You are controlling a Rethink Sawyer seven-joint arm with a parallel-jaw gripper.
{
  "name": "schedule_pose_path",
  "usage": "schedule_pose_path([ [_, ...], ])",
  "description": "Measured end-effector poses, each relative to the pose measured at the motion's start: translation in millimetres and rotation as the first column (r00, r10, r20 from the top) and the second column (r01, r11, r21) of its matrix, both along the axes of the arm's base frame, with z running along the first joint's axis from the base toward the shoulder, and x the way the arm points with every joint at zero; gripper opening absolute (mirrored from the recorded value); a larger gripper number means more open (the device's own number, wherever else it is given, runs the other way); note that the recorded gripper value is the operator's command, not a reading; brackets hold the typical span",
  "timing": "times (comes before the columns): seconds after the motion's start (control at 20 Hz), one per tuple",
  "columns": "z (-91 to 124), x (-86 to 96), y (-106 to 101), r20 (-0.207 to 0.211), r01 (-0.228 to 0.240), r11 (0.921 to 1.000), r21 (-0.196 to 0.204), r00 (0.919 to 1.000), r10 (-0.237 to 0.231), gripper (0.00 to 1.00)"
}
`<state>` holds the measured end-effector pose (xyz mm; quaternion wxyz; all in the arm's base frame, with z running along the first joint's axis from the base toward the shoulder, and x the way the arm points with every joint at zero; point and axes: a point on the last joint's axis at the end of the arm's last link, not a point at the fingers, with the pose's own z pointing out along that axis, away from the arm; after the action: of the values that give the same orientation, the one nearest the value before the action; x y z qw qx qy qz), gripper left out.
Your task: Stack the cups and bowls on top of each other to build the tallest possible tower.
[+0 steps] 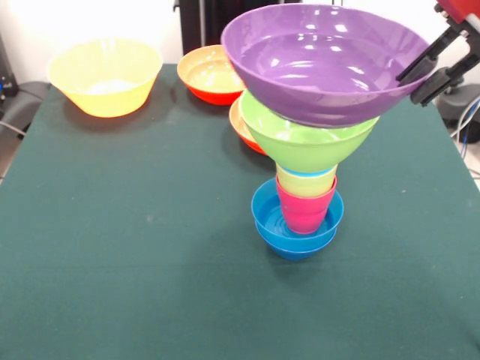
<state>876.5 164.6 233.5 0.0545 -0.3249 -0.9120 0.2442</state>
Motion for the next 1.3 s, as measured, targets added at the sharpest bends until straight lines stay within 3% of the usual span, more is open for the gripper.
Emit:
schedule_pose_path([
  [0.3,-3,-12.9,19,-0.008,-0.004,1.0,-0.004,1.0,0.004,0.0],
  [0.6,-4,-20.4,32,-0.008,0.001,0.9996,0.028,1.0,-0.001,0.0],
  [0.85,-7,-21.2,24,0.001,0.02,0.9979,0.061,0.9998,-0.02,0.0],
  [1.3,-14,-18.3,2,0.019,0.026,0.998,0.058,0.9995,-0.027,0.0],
])
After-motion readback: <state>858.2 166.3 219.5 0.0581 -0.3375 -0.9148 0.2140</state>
